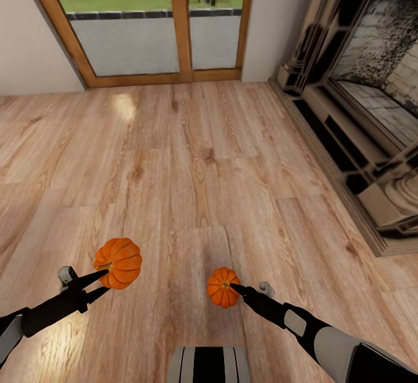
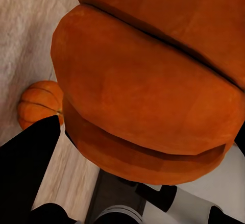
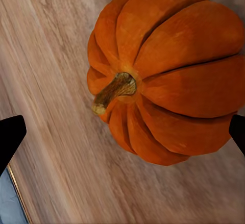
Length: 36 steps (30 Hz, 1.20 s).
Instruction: Place each of the two pumpkins and all three candles from the living room inside a cabinet in the living room (use any cabinet), then make sure every cabinet is closed, and position the cauldron so it is next to a table in the living room.
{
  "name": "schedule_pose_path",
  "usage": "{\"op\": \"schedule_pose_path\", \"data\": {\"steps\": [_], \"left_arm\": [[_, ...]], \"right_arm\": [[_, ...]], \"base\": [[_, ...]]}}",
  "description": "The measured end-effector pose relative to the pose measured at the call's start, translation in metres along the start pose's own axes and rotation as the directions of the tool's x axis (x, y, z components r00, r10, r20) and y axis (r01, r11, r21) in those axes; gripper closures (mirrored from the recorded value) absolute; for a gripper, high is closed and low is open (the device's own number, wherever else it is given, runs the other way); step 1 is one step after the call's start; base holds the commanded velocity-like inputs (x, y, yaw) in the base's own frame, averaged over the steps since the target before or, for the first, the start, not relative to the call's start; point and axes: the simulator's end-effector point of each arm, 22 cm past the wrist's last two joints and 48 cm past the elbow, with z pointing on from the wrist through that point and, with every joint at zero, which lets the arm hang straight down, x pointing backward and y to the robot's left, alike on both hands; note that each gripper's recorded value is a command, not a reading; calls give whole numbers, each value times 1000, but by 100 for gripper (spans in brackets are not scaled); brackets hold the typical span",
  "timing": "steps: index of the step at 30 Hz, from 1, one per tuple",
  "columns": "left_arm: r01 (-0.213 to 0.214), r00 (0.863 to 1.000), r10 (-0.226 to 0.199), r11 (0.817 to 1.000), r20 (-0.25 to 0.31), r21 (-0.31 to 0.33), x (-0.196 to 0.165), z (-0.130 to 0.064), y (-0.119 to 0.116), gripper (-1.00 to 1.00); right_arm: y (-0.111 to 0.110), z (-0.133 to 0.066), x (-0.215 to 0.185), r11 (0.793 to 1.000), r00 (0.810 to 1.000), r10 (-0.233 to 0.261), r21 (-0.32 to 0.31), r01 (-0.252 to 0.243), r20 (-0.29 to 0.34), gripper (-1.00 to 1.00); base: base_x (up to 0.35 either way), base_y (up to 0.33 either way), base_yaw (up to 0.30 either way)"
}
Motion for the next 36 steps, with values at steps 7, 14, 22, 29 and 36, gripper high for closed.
{"op": "schedule_pose_path", "data": {"steps": [7,14,22,29,36], "left_arm": [[0,1000,0,1000,2,0,-1,0,0,100],[15,1000,-15,1000,-1,-14,1,0,10,100],[41,999,-41,999,-6,-33,4,1,27,100],[58,998,-59,997,-7,-43,6,2,36,100],[58,998,-58,997,-6,-44,5,1,36,100]], "right_arm": [[-2,0,0,1000,1000,1,9,-1,0,-100],[-19,3,7,998,1000,15,56,-14,-12,-100],[-46,6,17,992,999,37,125,-33,-30,-100],[-56,9,24,989,998,50,141,-44,-38,-100],[-54,9,20,990,999,32,135,-29,-21,-100]], "base": [[0,1,0],[0,0,0],[0,0,0],[0,0,0],[0,0,0]]}}
